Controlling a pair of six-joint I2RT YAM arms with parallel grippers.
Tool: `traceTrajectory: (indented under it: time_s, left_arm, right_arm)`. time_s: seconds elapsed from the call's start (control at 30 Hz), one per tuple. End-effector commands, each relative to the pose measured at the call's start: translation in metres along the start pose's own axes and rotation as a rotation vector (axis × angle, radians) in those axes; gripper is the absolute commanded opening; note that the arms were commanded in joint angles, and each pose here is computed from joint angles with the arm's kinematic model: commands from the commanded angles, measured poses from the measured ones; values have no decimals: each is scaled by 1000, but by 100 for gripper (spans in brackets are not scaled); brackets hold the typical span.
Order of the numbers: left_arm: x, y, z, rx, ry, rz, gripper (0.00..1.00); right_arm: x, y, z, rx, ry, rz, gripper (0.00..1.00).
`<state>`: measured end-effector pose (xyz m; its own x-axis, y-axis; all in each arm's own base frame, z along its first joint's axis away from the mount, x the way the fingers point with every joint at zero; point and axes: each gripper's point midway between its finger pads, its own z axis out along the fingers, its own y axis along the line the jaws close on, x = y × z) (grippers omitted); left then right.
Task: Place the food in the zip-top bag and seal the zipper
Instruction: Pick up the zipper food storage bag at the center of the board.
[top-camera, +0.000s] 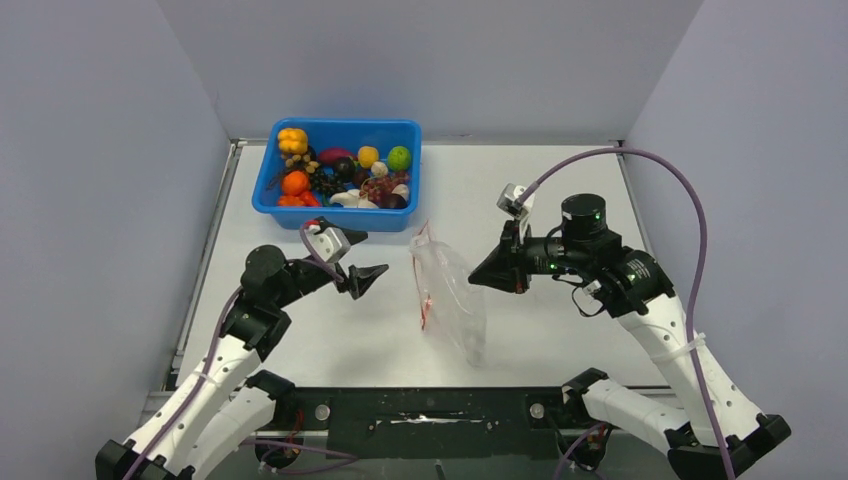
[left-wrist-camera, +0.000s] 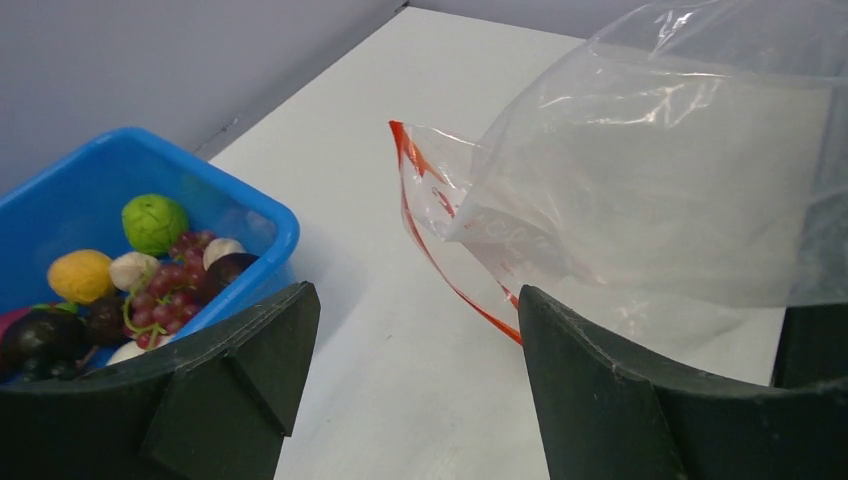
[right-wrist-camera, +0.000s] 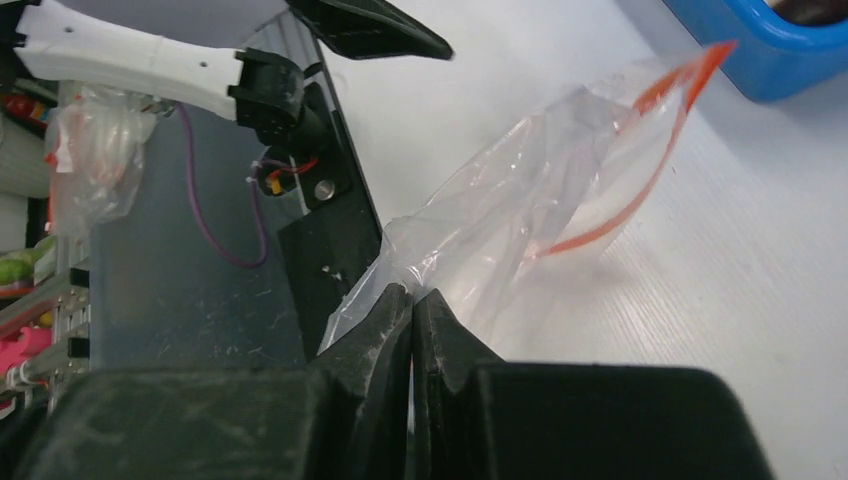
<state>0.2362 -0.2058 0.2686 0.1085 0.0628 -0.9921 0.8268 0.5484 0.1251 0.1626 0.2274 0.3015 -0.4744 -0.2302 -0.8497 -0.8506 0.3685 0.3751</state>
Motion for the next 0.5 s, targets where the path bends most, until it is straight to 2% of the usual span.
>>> traceTrajectory:
  time_s: [0.0,0.13,0.33,0.47]
  left_arm:
    - [-26,1,6,-18,-80,-133,73]
    - [-24,-4,6,-31,-122,-357,72]
    - [-41,-35,0,133,-289,-706,71]
    - [-53,-44,-5,214,-365,-841,71]
  right_arm:
    - [-21,38,-5,-190,-95,-91,0]
    - [-33,54,-15,-239,-152,-133,0]
    - [-46,72,-25,-302,-203,-181,0]
    - [-56,80,-27,-353,-233,-206,0]
